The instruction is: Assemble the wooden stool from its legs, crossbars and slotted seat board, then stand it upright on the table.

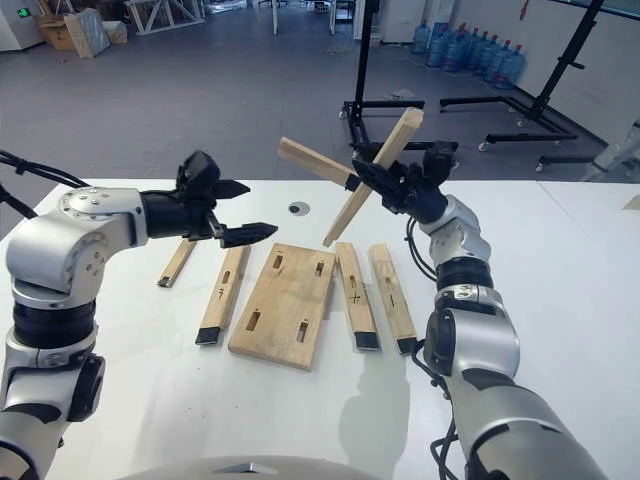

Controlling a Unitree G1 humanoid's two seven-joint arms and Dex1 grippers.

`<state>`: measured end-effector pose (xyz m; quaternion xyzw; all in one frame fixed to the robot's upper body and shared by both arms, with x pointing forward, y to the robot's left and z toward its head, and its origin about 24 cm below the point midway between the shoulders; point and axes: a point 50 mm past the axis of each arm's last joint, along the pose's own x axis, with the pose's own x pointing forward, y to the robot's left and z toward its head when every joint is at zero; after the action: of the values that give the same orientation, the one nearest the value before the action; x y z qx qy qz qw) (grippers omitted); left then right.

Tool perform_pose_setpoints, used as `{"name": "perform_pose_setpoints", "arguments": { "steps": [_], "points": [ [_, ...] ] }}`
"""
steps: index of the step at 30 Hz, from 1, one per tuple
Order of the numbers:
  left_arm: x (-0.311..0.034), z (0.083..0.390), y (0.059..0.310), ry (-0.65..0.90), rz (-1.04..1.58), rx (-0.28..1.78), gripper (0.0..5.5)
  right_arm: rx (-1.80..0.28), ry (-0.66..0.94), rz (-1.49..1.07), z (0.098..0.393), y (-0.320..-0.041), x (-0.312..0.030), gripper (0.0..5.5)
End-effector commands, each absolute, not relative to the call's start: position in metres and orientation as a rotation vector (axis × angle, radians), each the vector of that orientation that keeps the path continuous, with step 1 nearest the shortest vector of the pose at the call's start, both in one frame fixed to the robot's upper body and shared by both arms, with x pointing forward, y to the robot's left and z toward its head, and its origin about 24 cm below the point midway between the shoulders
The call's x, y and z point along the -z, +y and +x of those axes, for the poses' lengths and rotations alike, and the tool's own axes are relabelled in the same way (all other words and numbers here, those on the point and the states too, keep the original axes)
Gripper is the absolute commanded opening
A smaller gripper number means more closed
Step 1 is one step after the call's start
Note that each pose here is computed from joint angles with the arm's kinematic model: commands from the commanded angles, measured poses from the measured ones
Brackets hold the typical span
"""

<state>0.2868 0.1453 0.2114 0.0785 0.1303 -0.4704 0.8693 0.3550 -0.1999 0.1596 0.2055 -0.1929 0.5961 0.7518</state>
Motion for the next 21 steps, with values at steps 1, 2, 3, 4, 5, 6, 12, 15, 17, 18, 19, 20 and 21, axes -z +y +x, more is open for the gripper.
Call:
{"name": "perform_pose_setpoints", "arguments": {
  "steps": [1, 2, 3, 4, 5, 6, 12, 15, 17, 18, 19, 20, 21],
  "points": [
    [-0.18, 0.293, 0.166, 0.38, 0.053, 0.918, 5.4, -1.254, -0.44, 0.512, 0.349, -0.205, -0.138, 2.11],
    [-0.172, 0.294, 0.171, 0.405, 0.04, 0.898, 5.4, -1.238, -0.44, 0.504, 0.348, -0.207, -0.135, 2.11],
    [-0.166, 0.295, 0.175, 0.424, 0.038, 0.885, 5.4, -1.226, -0.436, 0.489, 0.347, -0.21, -0.133, 2.11],
    [-0.163, 0.295, 0.178, 0.432, 0.033, 0.886, 5.4, -1.213, -0.43, 0.448, 0.346, -0.211, -0.13, 2.11],
    [-0.162, 0.295, 0.178, 0.432, 0.029, 0.89, 5.4, -1.203, -0.428, 0.416, 0.345, -0.213, -0.128, 2.11],
    [-0.161, 0.296, 0.18, 0.433, 0.029, 0.885, 5.4, -1.198, -0.423, 0.386, 0.345, -0.213, -0.127, 2.11],
    [-0.149, 0.296, 0.18, 0.454, 0.035, 0.868, 5.4, -1.214, -0.456, 0.297, 0.347, -0.193, -0.123, 2.11],
    [-0.146, 0.295, 0.177, 0.455, 0.037, 0.873, 5.4, -1.224, -0.474, 0.311, 0.348, -0.183, -0.122, 2.11],
    [-0.145, 0.294, 0.175, 0.456, 0.04, 0.876, 5.4, -1.235, -0.473, 0.307, 0.348, -0.177, -0.119, 2.11],
    [-0.145, 0.294, 0.175, 0.456, 0.043, 0.877, 5.4, -1.237, -0.469, 0.303, 0.347, -0.175, -0.118, 2.11],
    [-0.145, 0.294, 0.175, 0.456, 0.045, 0.878, 5.4, -1.241, -0.458, 0.293, 0.347, -0.175, -0.116, 2.11],
    [-0.145, 0.294, 0.175, 0.456, 0.046, 0.878, 5.4, -1.244, -0.447, 0.286, 0.346, -0.175, -0.114, 2.11],
    [-0.144, 0.294, 0.174, 0.456, 0.047, 0.88, 5.4, -1.245, -0.44, 0.282, 0.346, -0.176, -0.114, 2.11]
  ]
}}
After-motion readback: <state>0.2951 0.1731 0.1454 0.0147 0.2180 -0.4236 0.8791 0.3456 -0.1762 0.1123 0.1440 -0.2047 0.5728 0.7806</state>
